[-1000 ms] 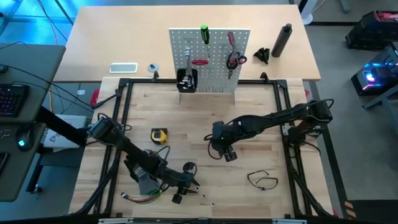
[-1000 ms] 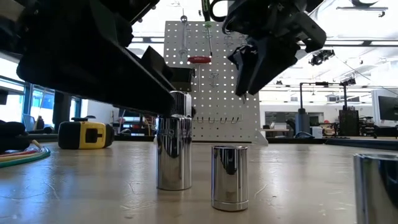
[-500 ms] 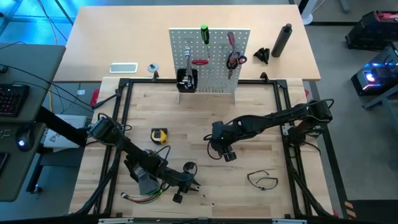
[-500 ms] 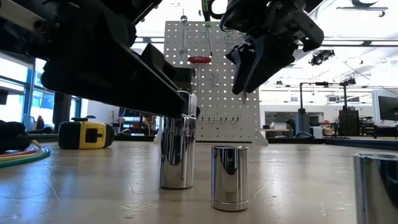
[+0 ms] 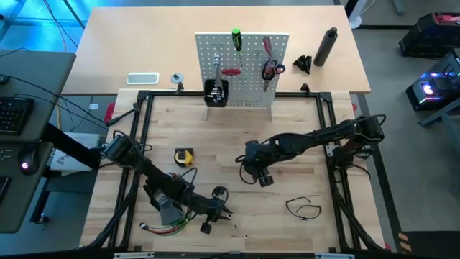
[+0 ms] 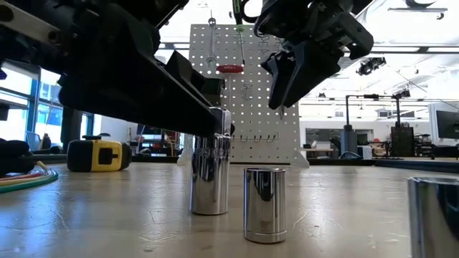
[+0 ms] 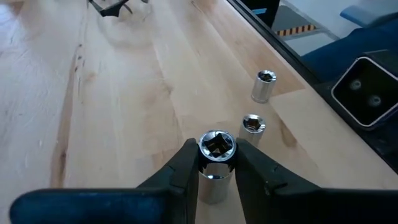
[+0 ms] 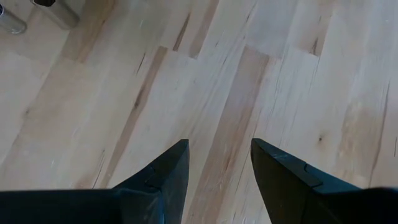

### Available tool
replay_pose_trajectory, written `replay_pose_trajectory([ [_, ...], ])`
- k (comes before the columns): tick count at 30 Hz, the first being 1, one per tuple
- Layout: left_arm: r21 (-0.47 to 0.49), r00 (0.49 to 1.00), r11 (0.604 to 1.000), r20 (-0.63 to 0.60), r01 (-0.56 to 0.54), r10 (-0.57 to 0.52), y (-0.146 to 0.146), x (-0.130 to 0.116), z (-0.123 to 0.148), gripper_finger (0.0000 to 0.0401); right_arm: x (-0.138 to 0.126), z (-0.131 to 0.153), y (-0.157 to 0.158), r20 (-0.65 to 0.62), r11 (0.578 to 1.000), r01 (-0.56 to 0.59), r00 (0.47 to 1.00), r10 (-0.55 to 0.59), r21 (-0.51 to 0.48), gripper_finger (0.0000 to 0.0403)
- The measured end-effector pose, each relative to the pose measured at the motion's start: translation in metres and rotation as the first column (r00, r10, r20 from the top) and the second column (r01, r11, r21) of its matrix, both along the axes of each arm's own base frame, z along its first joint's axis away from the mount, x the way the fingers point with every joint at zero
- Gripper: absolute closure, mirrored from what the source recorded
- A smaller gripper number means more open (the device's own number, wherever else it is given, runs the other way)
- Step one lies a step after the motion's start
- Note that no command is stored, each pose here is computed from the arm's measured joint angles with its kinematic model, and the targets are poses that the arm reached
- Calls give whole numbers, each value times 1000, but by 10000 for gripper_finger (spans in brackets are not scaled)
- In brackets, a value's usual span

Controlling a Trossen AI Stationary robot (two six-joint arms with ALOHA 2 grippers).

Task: Hang tools onto peg board
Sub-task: Put the silver socket into the black bin on the white peg board

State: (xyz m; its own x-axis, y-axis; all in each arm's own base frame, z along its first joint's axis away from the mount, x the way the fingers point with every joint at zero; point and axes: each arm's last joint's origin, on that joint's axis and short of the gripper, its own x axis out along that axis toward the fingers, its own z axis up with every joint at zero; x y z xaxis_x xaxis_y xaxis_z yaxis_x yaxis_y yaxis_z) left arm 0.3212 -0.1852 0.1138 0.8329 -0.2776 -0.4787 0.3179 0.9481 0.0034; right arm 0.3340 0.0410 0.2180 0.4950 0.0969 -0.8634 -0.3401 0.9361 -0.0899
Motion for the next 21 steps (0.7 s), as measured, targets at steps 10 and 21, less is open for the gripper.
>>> replay_pose_trajectory([
  [10,79,999,997,-36,-24,27,15,-2,15,330,-5,-2,-1,-55,1000,22,998,-22,4,235],
  [21,229,995,971,-50,-75,88,57,-7,60,330,-20,-32,-7,-131,999,45,990,-45,-5,235],
])
